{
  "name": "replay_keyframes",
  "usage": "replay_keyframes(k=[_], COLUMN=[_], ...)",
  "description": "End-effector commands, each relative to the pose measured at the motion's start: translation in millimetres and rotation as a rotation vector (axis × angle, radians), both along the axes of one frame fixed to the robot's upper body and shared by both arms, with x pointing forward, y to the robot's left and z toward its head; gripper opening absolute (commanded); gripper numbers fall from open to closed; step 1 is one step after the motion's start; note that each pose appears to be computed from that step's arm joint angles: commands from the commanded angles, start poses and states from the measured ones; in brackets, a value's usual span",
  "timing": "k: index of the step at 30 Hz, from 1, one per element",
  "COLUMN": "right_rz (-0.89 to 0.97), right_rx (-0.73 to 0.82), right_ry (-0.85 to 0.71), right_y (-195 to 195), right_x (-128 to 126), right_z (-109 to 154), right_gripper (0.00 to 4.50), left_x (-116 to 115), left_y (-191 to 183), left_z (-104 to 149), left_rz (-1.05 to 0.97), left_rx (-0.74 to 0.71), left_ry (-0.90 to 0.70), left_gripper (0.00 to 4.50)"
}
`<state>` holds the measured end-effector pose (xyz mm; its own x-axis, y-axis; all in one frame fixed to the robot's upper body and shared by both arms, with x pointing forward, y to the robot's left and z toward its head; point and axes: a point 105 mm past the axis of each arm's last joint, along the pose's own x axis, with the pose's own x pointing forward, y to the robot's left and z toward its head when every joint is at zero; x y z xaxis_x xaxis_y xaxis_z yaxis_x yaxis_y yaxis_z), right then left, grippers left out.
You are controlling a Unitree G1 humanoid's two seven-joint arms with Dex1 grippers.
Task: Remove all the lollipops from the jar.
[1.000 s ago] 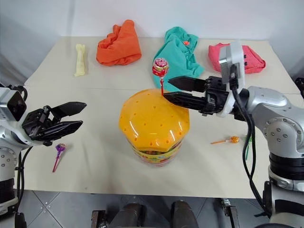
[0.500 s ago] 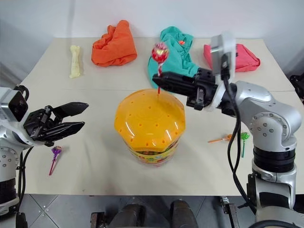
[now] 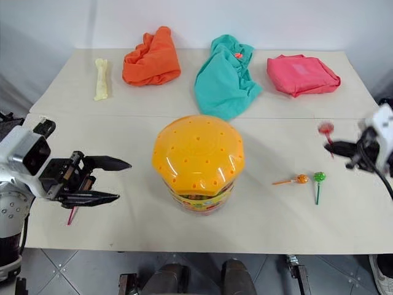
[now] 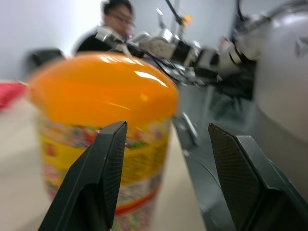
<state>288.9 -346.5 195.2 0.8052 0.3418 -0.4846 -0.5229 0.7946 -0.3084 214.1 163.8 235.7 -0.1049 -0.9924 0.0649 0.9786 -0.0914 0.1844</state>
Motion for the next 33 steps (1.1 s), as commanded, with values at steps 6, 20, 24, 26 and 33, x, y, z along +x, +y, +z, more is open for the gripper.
replay_keyframes(k=[6, 20, 24, 26, 33], right_rz=[-0.076, 0.308, 0.464, 0.572, 0.757], right_rx=[-0.175, 0.167, 0.254, 0.279, 0.268], right_ry=[0.096, -0.352, -0.387, -0.402, -0.443], right_y=[-45, 10, 53, 80, 134], right_x=[-35, -60, -56, -59, -68], right_z=[-44, 14, 29, 30, 11], right_gripper=[0.04, 3.68, 4.48, 4.48, 4.48], left_x=[-6, 28, 42, 47, 56], left_y=[-3, 23, 46, 54, 71], left_z=[2, -5, -18, -17, -34], left_rz=[-0.03, 0.296, 0.459, 0.53, 0.791], left_rx=[0.032, 0.082, 0.131, 0.101, 0.104], left_ry=[-0.046, -0.023, -0.016, -0.045, -0.111], left_gripper=[2.86, 2.86, 2.86, 2.86, 2.86])
